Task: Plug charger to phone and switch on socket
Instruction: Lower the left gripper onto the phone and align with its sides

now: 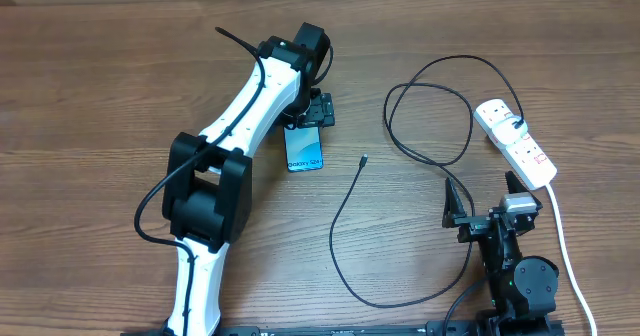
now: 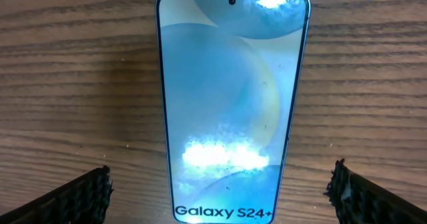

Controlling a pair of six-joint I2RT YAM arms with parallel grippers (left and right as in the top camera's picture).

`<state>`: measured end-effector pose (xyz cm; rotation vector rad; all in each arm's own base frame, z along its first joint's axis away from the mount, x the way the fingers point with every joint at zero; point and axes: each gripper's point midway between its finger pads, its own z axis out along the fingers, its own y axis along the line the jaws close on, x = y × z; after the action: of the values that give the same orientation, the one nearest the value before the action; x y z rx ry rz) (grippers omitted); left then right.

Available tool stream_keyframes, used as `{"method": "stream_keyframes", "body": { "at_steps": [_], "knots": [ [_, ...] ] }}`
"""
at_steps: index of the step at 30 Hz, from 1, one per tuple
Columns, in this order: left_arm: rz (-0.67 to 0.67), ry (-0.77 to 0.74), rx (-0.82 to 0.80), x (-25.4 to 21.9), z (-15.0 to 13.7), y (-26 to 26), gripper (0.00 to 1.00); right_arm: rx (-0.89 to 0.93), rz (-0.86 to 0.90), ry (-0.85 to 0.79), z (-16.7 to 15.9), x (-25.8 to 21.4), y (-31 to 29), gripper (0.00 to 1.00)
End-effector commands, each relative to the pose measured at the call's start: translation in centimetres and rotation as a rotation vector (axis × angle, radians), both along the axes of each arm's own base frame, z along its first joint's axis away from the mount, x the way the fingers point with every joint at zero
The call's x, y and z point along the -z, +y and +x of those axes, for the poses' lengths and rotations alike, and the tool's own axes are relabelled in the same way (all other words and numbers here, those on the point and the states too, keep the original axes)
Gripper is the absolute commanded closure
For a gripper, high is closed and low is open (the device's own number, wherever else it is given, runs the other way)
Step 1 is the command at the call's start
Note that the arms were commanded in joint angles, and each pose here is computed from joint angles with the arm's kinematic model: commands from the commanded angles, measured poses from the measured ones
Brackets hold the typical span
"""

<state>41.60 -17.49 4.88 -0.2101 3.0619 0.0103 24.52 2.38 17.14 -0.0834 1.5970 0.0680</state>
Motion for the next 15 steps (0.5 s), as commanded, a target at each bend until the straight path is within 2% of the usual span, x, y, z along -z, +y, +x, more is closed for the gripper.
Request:
{"method": "stream_keyframes", "body": {
  "at_steps": [1, 7, 15],
  "knots": [
    [0.009, 0.034, -0.003, 1.9, 0.0, -0.5, 0.0, 0.003, 0.003, -0.005, 0.0, 0.2, -0.1, 0.0],
    [0.014, 0.075, -0.003, 3.8, -0.4, -0.5, 0.0, 0.003, 0.003, -0.005, 0.0, 0.2, -0.1, 0.0],
    [-0.068, 0.035, 0.024, 4.0, 0.8, -2.2, 0.0, 0.003, 0.003, -0.005, 0.0, 0.2, -0.1, 0.0]
  ]
}}
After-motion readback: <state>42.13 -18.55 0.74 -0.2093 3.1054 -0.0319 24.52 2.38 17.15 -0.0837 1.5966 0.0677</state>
